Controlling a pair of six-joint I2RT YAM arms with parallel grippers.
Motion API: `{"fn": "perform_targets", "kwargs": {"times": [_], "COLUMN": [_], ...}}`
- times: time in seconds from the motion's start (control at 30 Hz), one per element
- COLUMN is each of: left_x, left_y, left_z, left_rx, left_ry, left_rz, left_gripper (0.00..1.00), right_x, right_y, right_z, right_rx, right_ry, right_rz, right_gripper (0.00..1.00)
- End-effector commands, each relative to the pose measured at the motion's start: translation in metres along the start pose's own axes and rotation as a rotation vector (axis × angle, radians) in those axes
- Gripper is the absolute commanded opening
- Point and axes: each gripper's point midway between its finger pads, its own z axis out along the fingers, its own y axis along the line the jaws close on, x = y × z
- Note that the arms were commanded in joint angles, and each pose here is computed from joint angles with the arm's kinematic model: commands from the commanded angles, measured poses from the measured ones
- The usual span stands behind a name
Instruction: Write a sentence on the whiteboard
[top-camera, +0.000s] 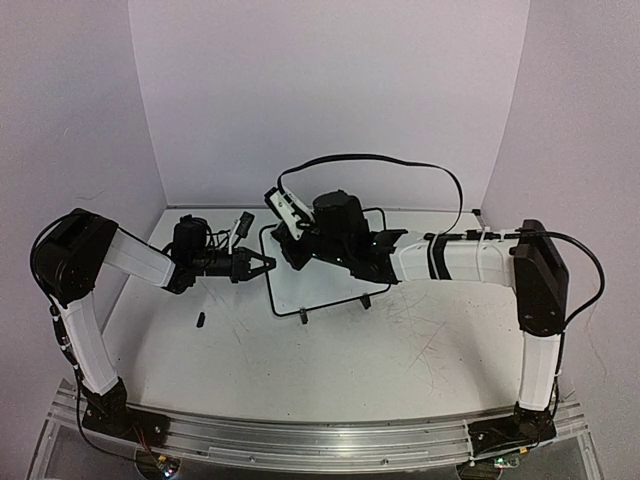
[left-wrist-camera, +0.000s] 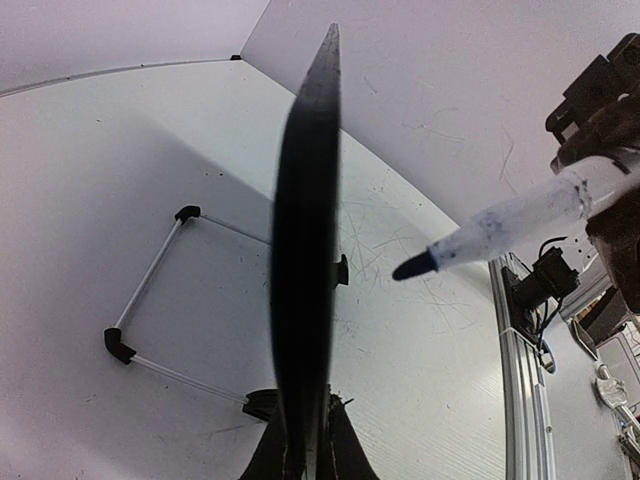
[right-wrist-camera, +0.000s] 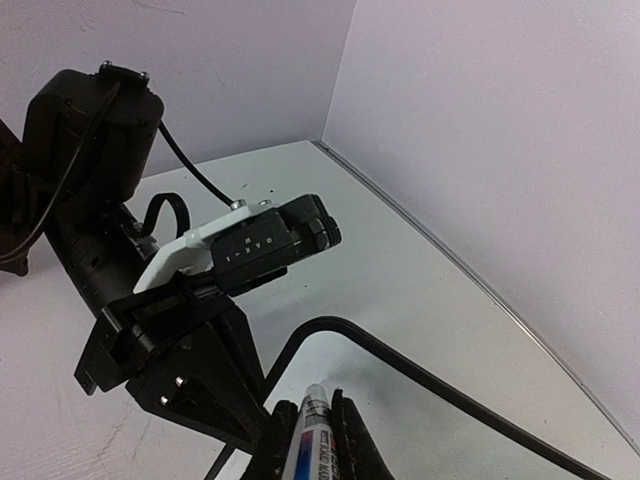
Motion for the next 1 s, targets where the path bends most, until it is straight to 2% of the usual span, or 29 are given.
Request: {"fn": "perform_targets", "kwargs": {"times": [0.0,0.97], "left_x": [-0.014,-0.012], "left_y": [0.013,0.013], "left_z": [-0.005,-0.004], "left_rx": [-0.098,-0.096], "left_ry": [-0.03,-0.022], "left_rz": [0.048,0.048], "left_gripper": [0.0,0.0], "right_x": [-0.017,-0.021], "right_y": [-0.007,-0.011], "right_z": [-0.001,0.006], "right_rx": [0.042,0.066], "right_ry": [-0.044,-0.061], "right_rz": [0.005,-0.002], "right_gripper": [0.0,0.0]}}
